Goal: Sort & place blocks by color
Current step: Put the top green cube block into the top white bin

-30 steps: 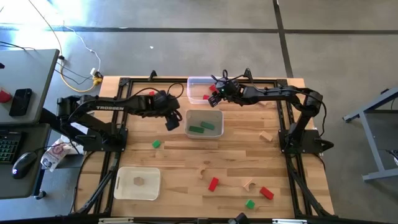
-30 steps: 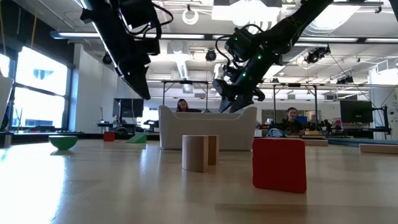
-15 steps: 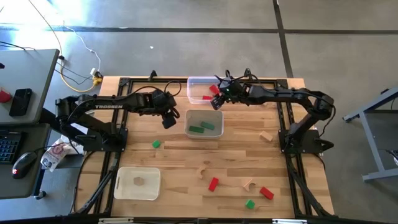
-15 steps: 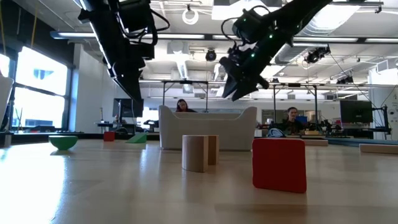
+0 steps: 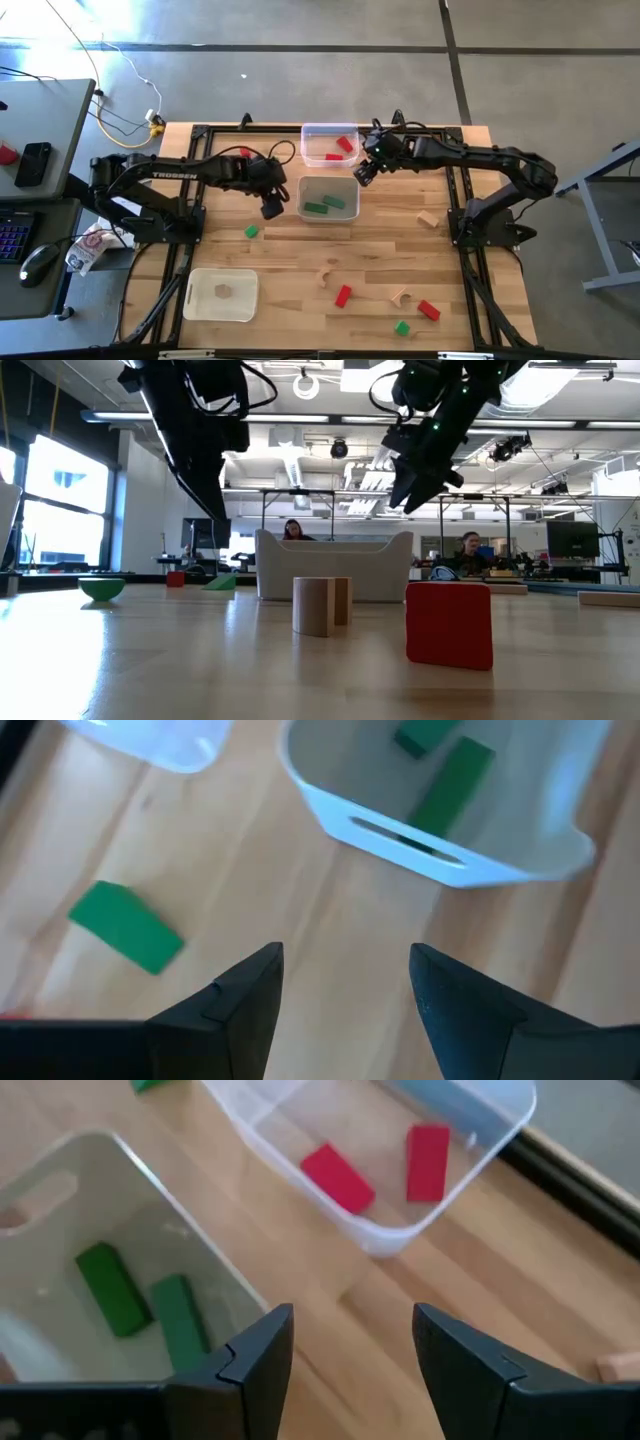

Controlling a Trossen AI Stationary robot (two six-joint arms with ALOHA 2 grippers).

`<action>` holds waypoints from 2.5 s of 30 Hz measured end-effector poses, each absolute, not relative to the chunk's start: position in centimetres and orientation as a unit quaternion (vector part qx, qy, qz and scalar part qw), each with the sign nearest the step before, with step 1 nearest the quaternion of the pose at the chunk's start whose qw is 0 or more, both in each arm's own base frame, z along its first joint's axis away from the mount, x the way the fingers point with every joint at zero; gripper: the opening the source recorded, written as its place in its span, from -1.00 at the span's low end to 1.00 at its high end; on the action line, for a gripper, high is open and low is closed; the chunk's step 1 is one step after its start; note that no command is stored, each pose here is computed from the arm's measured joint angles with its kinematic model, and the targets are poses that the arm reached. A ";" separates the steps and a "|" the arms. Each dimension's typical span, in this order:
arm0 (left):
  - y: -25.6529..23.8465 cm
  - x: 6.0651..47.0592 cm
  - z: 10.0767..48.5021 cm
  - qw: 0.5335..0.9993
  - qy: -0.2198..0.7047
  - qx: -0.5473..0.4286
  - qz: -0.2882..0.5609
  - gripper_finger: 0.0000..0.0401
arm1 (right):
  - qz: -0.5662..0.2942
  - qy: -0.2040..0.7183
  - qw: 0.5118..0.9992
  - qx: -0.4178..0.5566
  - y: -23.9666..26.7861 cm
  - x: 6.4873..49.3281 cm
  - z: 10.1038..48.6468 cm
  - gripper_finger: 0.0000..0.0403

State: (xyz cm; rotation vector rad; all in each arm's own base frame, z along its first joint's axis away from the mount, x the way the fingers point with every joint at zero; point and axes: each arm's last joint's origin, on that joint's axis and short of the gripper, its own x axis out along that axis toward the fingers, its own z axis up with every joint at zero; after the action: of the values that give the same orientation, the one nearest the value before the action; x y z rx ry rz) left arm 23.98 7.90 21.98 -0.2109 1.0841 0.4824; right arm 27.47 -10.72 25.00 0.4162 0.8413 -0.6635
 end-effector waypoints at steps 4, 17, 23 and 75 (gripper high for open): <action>6.6 23.9 21.7 0.814 0.533 -0.104 0.208 0.02 | -0.312 0.418 0.827 0.208 -9.8 27.4 24.7 -0.04; 3.7 22.2 21.1 0.734 0.605 -0.179 0.252 0.02 | -0.279 0.441 0.828 0.205 -6.3 28.0 24.5 -0.04; 2.8 22.3 21.0 0.723 0.608 -0.228 0.236 0.02 | -0.279 0.440 0.829 0.203 -5.6 28.1 24.5 -0.04; 1.5 22.5 14.0 0.644 0.681 -0.249 0.243 -0.03 | -0.279 0.438 0.832 0.194 -5.1 28.3 24.5 -0.04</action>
State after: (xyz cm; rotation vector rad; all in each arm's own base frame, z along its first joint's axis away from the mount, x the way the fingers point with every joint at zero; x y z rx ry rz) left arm 22.52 1.50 14.00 -0.5671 1.5502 0.5540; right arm 28.25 -5.08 24.52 0.4112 0.9277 -0.5919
